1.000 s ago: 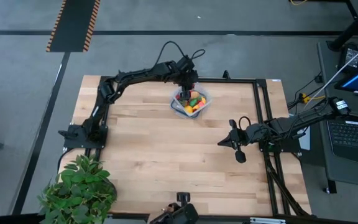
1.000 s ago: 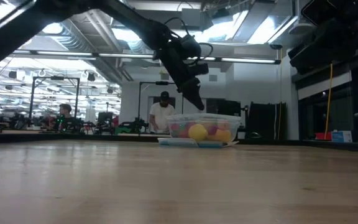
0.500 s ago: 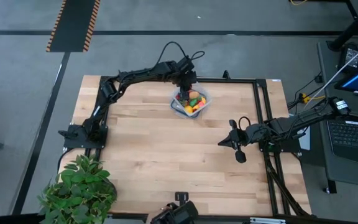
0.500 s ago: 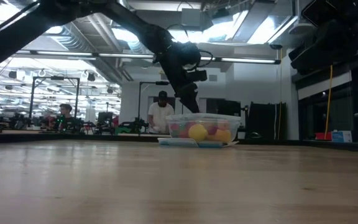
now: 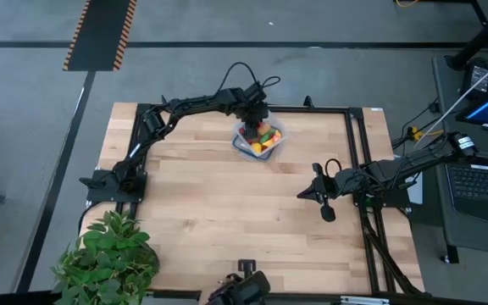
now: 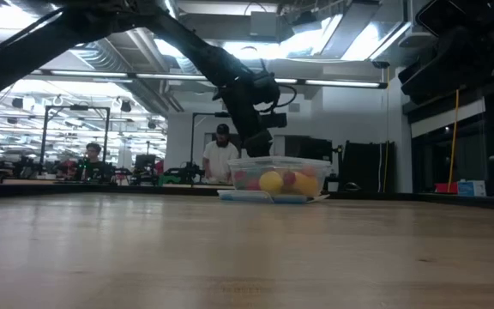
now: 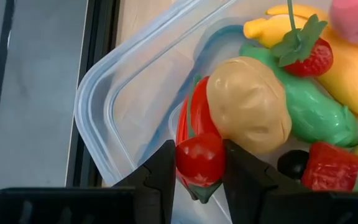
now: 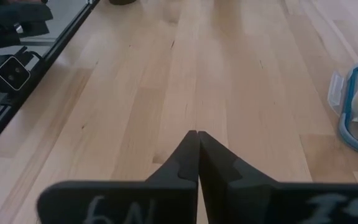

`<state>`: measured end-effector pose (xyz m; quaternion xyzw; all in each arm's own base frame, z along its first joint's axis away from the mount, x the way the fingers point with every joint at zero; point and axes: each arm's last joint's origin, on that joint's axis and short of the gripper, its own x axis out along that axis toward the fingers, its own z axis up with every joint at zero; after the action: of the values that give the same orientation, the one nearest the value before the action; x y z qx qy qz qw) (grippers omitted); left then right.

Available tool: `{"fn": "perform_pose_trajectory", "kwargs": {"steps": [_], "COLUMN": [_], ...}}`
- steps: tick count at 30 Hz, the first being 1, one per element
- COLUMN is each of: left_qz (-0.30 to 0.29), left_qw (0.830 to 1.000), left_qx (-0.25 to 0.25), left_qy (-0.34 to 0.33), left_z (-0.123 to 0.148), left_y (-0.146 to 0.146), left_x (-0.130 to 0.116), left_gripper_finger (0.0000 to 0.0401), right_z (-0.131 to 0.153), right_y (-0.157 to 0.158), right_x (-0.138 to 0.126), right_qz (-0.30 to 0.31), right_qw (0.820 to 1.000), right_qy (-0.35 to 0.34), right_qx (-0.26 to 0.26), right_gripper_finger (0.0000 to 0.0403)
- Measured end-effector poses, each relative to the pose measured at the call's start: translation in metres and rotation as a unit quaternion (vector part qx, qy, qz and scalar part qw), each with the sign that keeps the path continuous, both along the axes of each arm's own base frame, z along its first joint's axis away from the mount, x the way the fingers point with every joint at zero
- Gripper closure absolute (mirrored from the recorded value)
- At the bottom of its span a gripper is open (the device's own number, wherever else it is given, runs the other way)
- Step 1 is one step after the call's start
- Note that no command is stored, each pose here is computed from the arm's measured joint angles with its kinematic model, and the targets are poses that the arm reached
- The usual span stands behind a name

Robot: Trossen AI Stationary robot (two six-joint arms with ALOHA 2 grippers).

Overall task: Pick and placing Produce into tupperware
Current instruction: Put the red cherry into the transparent container, then return to Home Position

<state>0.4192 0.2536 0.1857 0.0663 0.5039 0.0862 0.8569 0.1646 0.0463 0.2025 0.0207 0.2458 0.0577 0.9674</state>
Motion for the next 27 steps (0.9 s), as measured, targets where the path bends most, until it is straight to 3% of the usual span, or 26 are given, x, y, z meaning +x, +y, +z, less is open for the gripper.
{"fn": "perform_pose_trajectory", "kwargs": {"steps": [7,14,19,27], "left_qz": [-0.001,0.003,-0.005,0.009], "left_qw": [1.000,1.000,1.000,0.998], "left_qx": [0.001,-0.009,-0.009,0.028], "left_qy": [0.001,0.004,0.009,0.047], "left_z": [0.000,0.003,0.006,0.059], "left_y": [-0.002,-0.009,-0.017,-0.033], "left_x": [0.001,0.002,0.005,0.001], "left_gripper_finger": [0.0305,0.0201,0.0184,0.0181], "right_z": [0.000,0.000,0.000,0.000], "right_y": [0.000,0.000,0.000,0.000], "right_x": [0.000,0.000,0.000,0.000], "right_qz": [0.000,0.000,0.000,0.000], "right_qw": [1.000,1.000,1.000,1.000], "right_qy": [0.000,0.000,0.000,0.000], "right_qx": [-0.001,-0.001,0.001,0.001], "right_gripper_finger": [0.0398,0.0398,0.0398,0.0398]}}
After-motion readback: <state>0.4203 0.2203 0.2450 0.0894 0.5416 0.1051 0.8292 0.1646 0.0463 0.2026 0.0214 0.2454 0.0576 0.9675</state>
